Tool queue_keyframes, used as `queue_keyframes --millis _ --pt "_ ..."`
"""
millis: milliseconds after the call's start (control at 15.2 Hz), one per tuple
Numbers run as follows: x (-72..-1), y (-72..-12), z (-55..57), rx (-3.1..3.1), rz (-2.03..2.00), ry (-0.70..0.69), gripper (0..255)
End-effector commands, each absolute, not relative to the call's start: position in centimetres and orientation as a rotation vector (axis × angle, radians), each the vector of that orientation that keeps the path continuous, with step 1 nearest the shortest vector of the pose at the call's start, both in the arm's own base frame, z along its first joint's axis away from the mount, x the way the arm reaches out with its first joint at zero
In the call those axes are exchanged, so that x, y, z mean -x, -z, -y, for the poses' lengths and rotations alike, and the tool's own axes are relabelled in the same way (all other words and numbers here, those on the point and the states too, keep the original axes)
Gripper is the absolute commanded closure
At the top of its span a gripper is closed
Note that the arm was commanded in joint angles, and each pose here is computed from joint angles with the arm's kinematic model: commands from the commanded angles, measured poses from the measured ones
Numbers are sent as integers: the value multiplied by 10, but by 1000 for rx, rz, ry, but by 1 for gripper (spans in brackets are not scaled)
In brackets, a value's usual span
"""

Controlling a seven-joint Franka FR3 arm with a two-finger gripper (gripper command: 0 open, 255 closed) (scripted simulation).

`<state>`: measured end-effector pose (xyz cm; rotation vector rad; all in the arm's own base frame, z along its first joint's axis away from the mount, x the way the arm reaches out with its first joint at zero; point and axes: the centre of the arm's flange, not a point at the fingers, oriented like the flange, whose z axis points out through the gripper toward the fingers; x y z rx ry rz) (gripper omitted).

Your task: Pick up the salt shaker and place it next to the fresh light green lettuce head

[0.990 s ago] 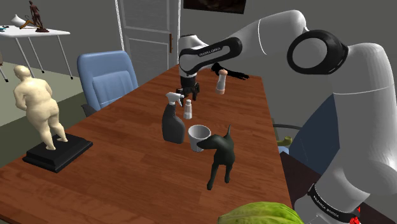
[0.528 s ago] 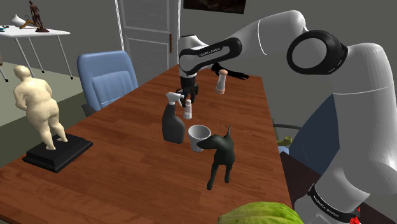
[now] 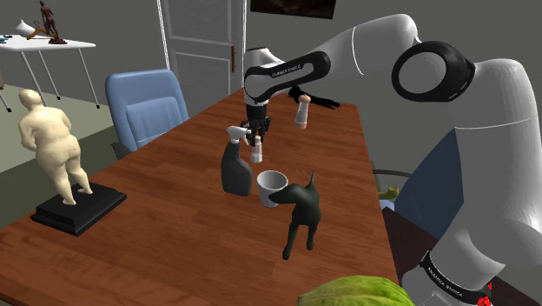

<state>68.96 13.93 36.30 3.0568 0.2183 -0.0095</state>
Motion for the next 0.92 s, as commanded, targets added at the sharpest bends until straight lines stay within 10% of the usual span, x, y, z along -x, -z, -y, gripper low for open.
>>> queue_keyframes --millis 0,858 --pt "-690 -362 -139 -3057 -218 10 255" --pt "-690 -431 -139 -3057 -218 10 255"
